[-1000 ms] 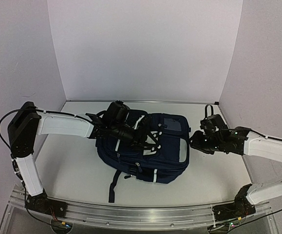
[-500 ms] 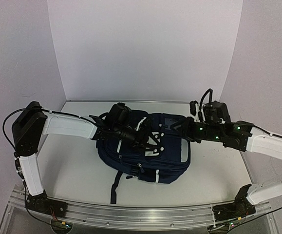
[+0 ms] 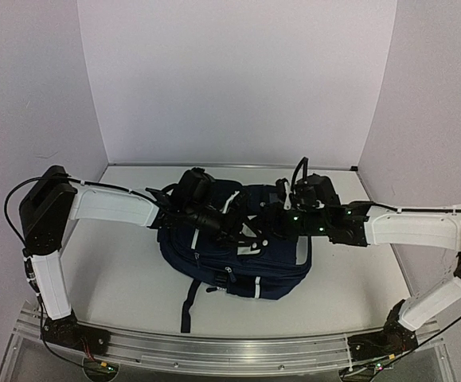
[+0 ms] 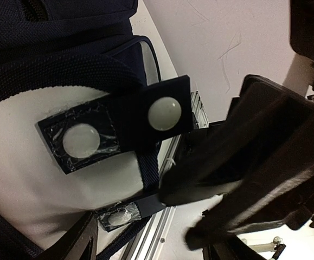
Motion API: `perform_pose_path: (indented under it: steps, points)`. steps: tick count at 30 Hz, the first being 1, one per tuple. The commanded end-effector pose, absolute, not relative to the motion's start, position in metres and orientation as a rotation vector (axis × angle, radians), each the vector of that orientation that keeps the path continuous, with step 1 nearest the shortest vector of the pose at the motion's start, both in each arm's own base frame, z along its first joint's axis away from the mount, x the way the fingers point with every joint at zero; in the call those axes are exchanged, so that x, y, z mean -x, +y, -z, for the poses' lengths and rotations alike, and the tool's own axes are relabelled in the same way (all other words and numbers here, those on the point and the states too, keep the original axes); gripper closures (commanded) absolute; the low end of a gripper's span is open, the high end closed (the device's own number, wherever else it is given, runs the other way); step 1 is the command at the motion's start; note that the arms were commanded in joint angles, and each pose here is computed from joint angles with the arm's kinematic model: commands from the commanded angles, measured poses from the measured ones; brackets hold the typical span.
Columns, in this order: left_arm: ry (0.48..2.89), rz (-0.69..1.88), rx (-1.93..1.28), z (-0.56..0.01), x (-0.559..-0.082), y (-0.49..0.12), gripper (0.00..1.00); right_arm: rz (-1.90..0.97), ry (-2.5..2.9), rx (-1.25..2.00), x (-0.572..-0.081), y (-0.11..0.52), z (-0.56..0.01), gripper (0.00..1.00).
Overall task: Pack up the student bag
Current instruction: Place the personal item in the student bag.
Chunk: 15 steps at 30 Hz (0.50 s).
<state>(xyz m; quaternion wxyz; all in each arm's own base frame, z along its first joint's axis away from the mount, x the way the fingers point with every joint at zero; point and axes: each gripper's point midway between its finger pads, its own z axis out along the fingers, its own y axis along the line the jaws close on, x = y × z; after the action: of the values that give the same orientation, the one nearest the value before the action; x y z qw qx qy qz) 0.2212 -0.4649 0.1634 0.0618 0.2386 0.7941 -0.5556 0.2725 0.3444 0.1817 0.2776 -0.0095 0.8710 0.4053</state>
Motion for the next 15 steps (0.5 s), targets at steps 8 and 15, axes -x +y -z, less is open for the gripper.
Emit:
perform_pose_path:
  steps: [8,15]
  points:
    - [2.304,1.539,-0.761,-0.195,-0.216,-0.445,0.30,-0.887,2.459,-0.161,-0.291,0.335,-0.113,0.85]
    - [2.319,1.427,-0.670,-0.208,-0.235,-0.418,0.23,-0.707,2.581,-0.203,-0.280,0.312,-0.051,0.86]
